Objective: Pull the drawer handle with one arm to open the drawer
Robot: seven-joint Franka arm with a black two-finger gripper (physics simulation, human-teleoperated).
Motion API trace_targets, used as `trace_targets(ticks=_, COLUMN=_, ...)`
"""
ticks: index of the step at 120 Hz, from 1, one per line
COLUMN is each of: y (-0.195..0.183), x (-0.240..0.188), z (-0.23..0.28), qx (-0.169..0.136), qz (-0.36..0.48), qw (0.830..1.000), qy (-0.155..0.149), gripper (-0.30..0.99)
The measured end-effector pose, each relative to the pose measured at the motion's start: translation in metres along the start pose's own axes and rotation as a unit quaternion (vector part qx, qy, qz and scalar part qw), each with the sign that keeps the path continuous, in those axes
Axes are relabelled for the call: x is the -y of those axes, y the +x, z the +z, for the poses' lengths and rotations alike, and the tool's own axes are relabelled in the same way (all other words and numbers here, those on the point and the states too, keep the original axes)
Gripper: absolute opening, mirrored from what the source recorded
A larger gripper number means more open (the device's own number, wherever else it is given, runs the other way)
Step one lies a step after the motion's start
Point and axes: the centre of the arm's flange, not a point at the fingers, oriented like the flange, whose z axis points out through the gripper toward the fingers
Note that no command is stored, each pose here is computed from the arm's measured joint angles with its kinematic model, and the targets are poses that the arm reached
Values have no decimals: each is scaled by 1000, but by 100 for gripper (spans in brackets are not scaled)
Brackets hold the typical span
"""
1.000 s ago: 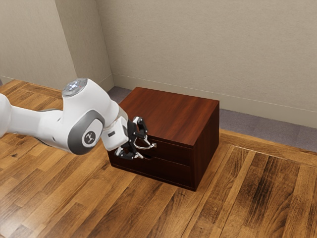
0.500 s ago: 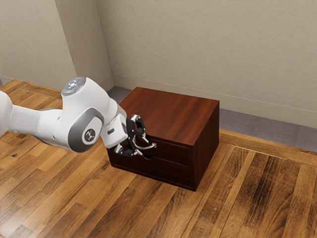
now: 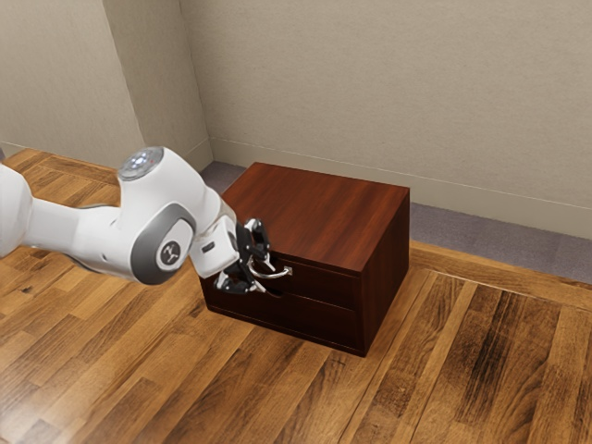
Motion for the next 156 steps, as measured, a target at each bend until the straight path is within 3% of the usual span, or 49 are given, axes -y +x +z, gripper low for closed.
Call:
trace_targets(ticks=89, y=-2, x=0, z=1, qx=1, qz=-8, qw=1000, qy=0, gripper=3)
trace_targets(ticks=156, y=-3, x=-11, z=-8, qx=5, qz=-9, qw=1000, qy=0, gripper=-1)
